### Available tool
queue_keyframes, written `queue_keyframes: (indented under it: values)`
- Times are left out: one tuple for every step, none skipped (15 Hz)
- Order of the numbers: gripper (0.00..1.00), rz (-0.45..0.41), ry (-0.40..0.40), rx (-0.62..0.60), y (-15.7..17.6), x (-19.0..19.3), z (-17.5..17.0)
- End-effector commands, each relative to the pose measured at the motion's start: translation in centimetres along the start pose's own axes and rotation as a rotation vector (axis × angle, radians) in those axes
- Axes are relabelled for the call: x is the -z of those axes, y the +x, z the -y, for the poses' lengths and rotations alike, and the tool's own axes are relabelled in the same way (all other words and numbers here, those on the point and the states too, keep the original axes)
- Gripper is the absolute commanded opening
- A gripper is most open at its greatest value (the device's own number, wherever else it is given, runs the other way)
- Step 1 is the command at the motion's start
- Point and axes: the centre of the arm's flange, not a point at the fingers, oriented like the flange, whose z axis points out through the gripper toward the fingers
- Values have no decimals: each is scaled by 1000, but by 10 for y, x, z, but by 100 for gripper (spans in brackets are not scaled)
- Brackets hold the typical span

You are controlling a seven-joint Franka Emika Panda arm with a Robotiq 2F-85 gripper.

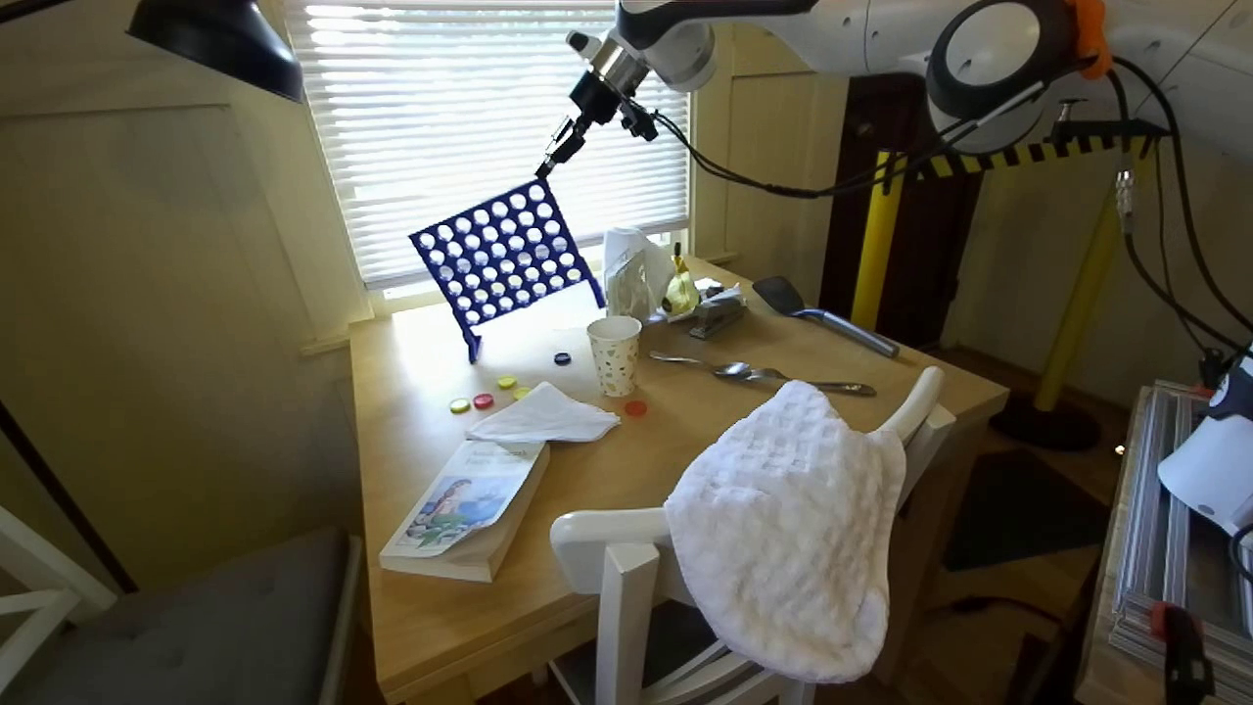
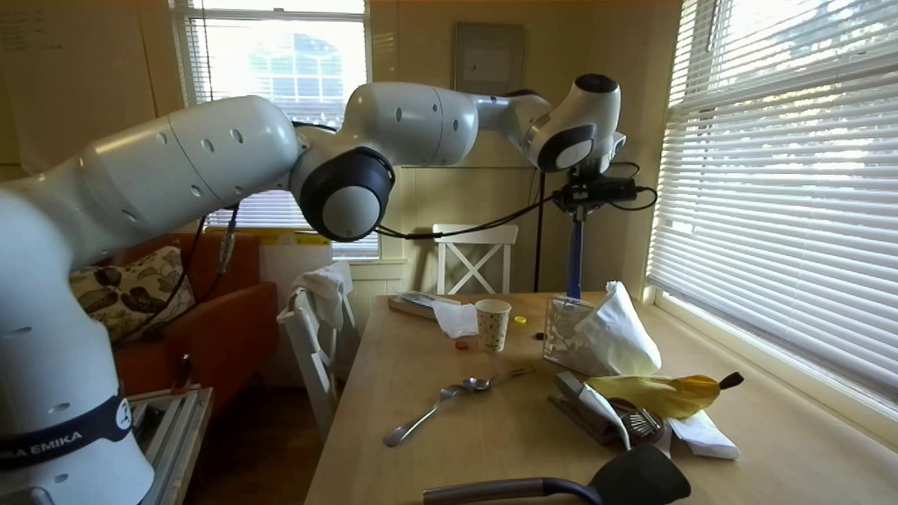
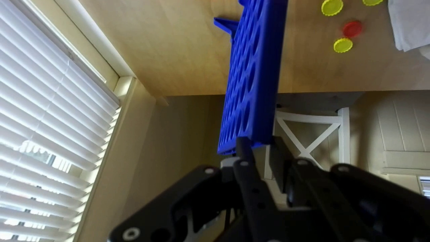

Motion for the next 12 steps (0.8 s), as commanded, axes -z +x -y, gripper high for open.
queue_keyframes:
  values:
    - [5,-17,16,42,20,-1,-31]
    - [5,-13,16,42,19,-3,-31]
    - [5,10,18,35,18,-6,-32]
    - [5,38,27,41,15,-9,-33]
    - [5,41,36,37,12,-12,-35]
    - [5,37,53,40,5,-17,-38]
    - [5,26,64,26,-2,-22,-40]
    - [5,34,79,21,-10,-27,-40]
    - [5,48,105,14,-19,-33,-41]
    - [5,63,127,3,-29,-40,-41]
    - [5,81,143,-9,-39,-46,-40]
    - [5,103,153,-20,-47,-52,-40]
